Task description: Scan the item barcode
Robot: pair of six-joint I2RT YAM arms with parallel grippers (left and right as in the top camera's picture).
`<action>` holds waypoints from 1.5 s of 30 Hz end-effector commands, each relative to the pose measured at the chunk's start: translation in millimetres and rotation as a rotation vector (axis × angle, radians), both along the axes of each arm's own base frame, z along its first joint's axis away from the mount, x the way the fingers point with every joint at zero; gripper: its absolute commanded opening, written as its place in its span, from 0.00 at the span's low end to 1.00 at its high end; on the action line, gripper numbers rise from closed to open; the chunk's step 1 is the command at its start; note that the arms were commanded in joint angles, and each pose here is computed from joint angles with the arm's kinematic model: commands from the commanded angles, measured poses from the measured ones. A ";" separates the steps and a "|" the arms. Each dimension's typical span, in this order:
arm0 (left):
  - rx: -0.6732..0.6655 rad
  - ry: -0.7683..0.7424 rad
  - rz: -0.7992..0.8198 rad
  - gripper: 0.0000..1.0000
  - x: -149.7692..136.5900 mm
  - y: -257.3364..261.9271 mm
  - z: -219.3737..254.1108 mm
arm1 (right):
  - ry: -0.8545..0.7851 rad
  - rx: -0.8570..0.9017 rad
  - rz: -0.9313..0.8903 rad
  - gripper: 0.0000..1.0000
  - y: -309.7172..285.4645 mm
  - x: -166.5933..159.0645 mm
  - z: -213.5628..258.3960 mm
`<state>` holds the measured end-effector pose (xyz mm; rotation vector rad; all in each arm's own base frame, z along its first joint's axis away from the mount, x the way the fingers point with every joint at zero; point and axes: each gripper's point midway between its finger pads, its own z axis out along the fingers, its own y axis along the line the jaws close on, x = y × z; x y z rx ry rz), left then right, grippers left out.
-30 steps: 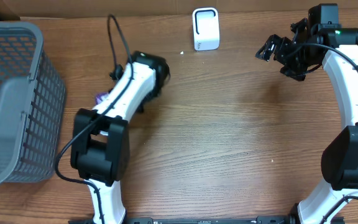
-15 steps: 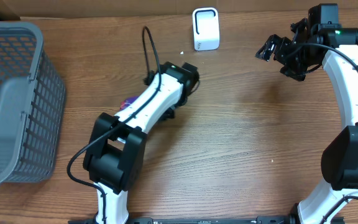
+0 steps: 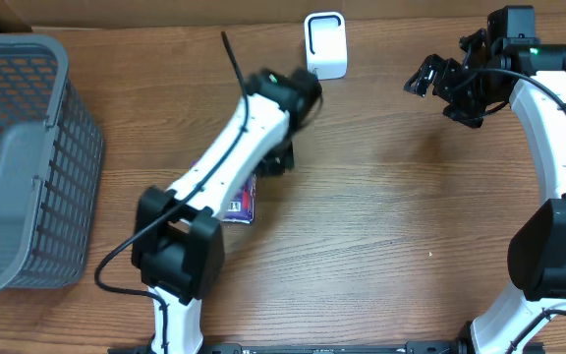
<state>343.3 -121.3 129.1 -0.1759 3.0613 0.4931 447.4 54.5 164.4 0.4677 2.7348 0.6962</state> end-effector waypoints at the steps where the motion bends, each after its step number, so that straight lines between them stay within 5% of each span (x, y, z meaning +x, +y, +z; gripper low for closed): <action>1: 0.066 -0.077 0.048 0.45 24.7 44.4 27.5 | -0.032 -0.002 0.003 1.00 0.0 3.1 10.0; 6: 0.064 -0.093 0.185 0.15 37.9 91.5 18.1 | -0.032 -0.002 0.003 1.00 0.0 3.1 10.0; 10: 0.072 -0.074 0.270 0.04 37.1 124.2 -3.8 | -0.032 -0.002 0.003 1.00 0.0 3.1 10.0; 20: 0.044 -0.002 0.391 0.05 17.7 162.2 -54.4 | -0.032 -0.002 0.003 1.00 0.0 3.1 10.0; 30: -0.371 0.141 0.301 0.04 -2.5 78.6 -101.9 | -0.032 -0.002 0.003 1.00 0.0 3.1 10.0; 40: -0.617 0.176 0.207 0.04 -5.4 -5.4 -98.0 | -0.032 -0.002 0.003 1.00 0.0 3.1 10.0; 45: -0.616 0.140 0.162 0.04 4.5 -16.1 -90.0 | -0.032 -0.002 0.003 1.00 0.0 3.1 10.0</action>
